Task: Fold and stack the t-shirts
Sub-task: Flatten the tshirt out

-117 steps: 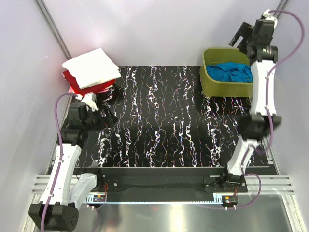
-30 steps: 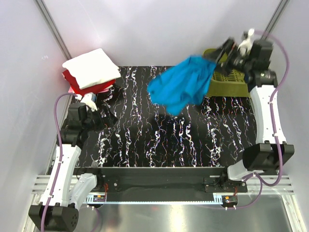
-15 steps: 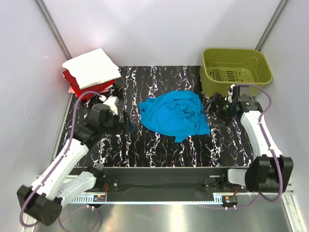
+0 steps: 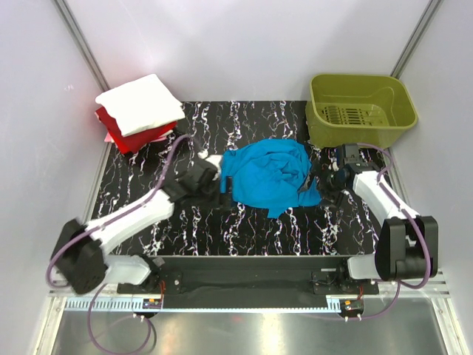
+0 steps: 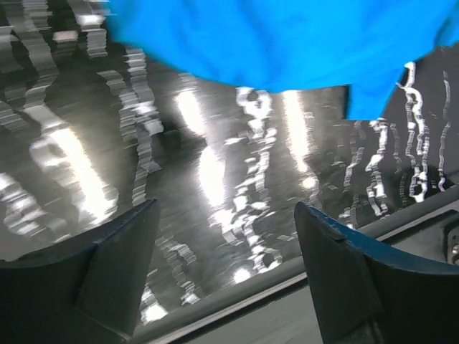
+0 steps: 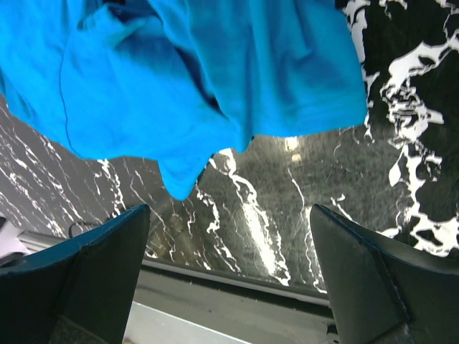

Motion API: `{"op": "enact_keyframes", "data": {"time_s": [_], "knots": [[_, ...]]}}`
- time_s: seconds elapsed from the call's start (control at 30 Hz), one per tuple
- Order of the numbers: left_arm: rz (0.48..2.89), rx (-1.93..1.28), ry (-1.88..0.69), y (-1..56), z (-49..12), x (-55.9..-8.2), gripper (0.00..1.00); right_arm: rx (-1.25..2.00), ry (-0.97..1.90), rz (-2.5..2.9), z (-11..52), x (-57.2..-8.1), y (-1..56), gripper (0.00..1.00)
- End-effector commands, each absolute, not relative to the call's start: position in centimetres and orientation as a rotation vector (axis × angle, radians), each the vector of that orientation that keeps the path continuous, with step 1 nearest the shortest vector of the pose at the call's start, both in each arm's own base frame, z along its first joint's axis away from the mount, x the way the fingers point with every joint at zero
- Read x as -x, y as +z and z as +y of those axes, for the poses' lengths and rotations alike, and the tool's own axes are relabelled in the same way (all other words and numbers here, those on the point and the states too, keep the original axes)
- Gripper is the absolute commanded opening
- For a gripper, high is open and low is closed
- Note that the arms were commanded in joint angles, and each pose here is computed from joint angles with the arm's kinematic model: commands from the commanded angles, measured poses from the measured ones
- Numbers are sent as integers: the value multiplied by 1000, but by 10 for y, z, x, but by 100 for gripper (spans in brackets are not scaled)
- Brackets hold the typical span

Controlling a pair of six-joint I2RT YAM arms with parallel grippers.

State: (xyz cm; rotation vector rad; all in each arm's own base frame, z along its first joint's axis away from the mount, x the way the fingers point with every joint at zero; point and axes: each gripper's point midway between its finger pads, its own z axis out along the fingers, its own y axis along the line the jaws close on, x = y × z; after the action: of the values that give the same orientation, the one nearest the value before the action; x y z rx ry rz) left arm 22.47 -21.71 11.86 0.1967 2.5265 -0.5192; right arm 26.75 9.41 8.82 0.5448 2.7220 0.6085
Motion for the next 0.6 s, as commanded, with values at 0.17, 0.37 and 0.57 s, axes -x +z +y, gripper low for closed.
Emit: {"op": "enact_keyframes", "data": {"time_s": [0.17,0.37,0.57], "knots": [[2493,-147,-692,98,-295,-257,90,-522,578,2671,92,-282,90,100],[2543,-126,-681,71,-316,-275,86,-498,596,2673,94,-275,91,100],[2575,-119,-647,47,-324,-284,71,-488,591,2684,93,-269,88,100]]}}
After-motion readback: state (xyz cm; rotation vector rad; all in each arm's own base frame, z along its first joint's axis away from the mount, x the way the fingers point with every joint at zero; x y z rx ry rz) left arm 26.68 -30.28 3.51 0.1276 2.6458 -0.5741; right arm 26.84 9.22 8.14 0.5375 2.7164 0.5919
